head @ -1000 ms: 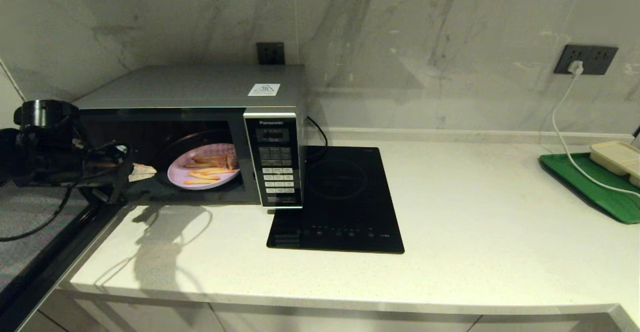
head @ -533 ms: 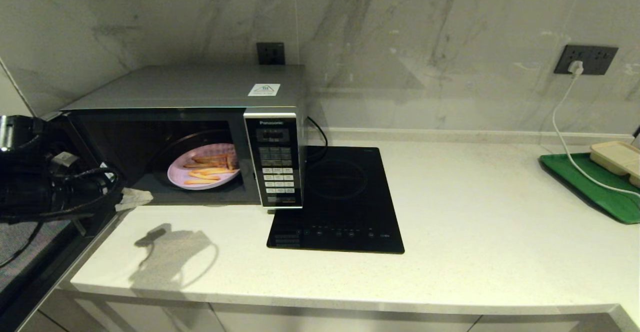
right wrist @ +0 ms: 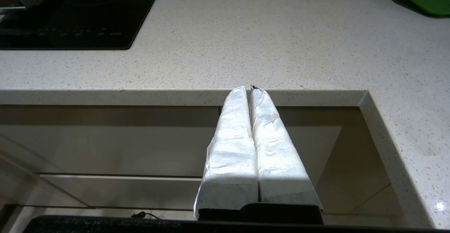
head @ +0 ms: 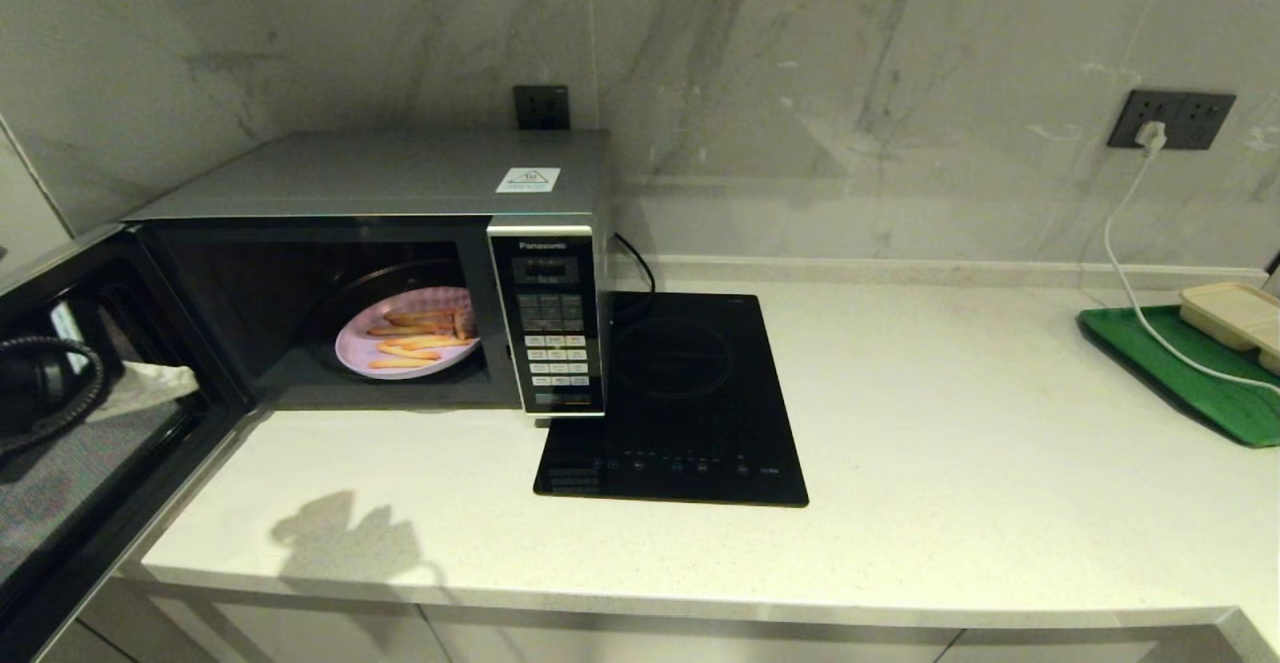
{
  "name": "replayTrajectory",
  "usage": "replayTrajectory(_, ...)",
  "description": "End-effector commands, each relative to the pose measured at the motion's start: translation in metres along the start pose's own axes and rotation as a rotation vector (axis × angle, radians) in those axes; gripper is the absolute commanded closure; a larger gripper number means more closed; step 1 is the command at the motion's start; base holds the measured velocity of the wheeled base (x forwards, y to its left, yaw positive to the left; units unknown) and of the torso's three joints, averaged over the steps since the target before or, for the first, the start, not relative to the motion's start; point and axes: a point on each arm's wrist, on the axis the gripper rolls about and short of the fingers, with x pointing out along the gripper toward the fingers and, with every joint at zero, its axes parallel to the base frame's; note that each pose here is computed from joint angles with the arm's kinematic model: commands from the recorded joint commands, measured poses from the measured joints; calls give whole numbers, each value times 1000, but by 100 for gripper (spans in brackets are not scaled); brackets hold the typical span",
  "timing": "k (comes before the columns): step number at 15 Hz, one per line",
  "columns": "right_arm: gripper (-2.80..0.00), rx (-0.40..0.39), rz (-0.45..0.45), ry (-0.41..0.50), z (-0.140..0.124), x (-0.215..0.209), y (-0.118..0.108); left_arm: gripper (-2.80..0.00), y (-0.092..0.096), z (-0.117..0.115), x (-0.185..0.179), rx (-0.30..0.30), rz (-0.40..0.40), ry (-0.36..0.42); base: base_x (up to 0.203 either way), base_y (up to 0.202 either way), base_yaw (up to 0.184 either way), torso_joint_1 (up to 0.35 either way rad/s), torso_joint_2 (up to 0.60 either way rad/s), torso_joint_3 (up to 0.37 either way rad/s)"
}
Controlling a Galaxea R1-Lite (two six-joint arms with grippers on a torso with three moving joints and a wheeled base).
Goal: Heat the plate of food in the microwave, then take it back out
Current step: Close the microwave oven
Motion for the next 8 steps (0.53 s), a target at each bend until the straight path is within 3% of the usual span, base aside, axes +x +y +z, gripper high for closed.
replayTrajectory(1, 0, 1, 0, 2, 0, 0, 0, 0, -3, 16, -30, 145, 69, -140, 0, 0, 0, 0, 0, 0)
replayTrajectory(3, 0, 1, 1, -1, 0, 0, 0, 0, 4, 38, -37, 216, 174, -227, 0, 0, 0, 0, 0, 0)
replayTrajectory(5, 0, 1, 1, 2, 0, 0, 0, 0, 14, 66, -48, 238, 265, -309, 0, 0, 0, 0, 0, 0)
replayTrajectory(8, 0, 1, 0, 2, 0, 0, 0, 0, 38, 86, -56, 260, 405, -340, 0, 0, 0, 0, 0, 0)
